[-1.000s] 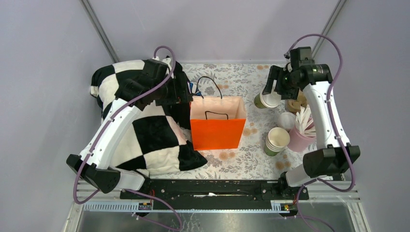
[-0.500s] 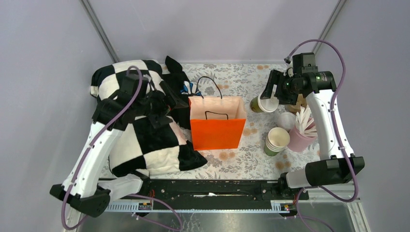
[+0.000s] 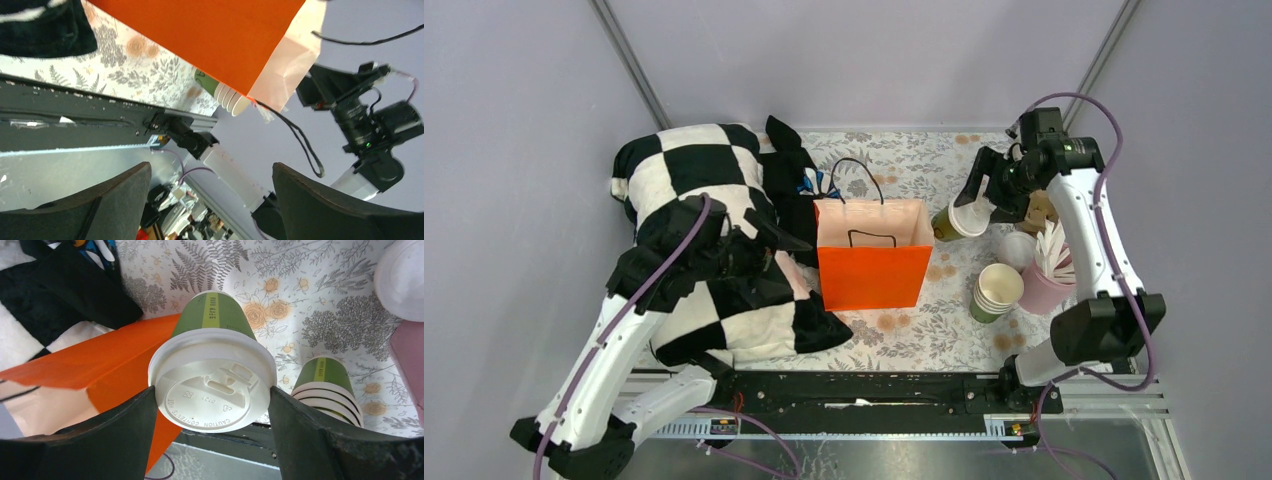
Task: Pack the takeout coffee
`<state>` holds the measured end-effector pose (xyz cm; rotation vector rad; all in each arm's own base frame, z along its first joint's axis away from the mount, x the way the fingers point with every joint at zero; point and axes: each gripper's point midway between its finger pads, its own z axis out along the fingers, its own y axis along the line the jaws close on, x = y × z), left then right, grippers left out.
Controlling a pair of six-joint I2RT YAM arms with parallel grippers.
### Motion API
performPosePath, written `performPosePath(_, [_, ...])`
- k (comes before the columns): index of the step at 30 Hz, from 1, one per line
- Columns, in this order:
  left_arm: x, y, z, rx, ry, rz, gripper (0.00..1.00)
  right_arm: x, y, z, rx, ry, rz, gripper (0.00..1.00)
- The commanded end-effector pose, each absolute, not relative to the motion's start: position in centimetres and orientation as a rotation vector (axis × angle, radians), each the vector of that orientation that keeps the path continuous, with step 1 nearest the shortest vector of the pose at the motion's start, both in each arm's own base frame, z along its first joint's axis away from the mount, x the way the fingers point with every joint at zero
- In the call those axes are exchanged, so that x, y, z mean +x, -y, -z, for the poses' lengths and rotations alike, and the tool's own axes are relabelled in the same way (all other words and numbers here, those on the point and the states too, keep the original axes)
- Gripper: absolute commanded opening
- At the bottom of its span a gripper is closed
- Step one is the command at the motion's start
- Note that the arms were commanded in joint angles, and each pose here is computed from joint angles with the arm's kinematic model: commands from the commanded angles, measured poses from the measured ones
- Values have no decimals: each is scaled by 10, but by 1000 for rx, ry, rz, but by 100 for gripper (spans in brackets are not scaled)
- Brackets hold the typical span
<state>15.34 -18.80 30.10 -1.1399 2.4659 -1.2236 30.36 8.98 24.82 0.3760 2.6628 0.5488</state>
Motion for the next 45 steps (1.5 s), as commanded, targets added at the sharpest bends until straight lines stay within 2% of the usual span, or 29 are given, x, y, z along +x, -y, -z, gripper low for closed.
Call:
performPosePath(1, [156, 213, -316, -1456, -2448, 1294, 93, 309, -96, -240, 455, -2724, -623, 79])
performPosePath(7, [142, 249, -318, -1611, -2469, 1250, 90, 311, -89, -216, 493, -2814, -616, 79])
performPosePath(13, [158, 267, -312, -1701, -2388, 1228, 89, 313, -93, -207, 493, -2823, -675, 79])
performPosePath(22, [182, 245, -312, -1885, -2126, 1131, 79, 312, -93, -210, 473, -2786, -674, 79])
performPosePath(29, [189, 235, -303, -1941, -2060, 1053, 75, 309, -91, -206, 453, -2770, -657, 79])
performPosePath(32, [200, 236, -312, -1908, -1987, 1119, 72, 307, -89, -205, 439, -2769, -646, 79])
performPosePath(37, [195, 246, -330, -1804, -2049, 1224, 75, 307, -91, -209, 424, -2758, -658, 78])
performPosePath(40, [192, 257, -362, -1728, -2048, 1402, 75, 308, -91, -211, 414, -2752, -664, 78])
performPosePath(43, [189, 260, -385, -1661, -2051, 1474, 86, 309, -92, -210, 408, -2750, -666, 78])
performPosePath(45, [191, 258, -395, -1626, -2020, 1505, 87, 310, -91, -210, 407, -2748, -662, 78])
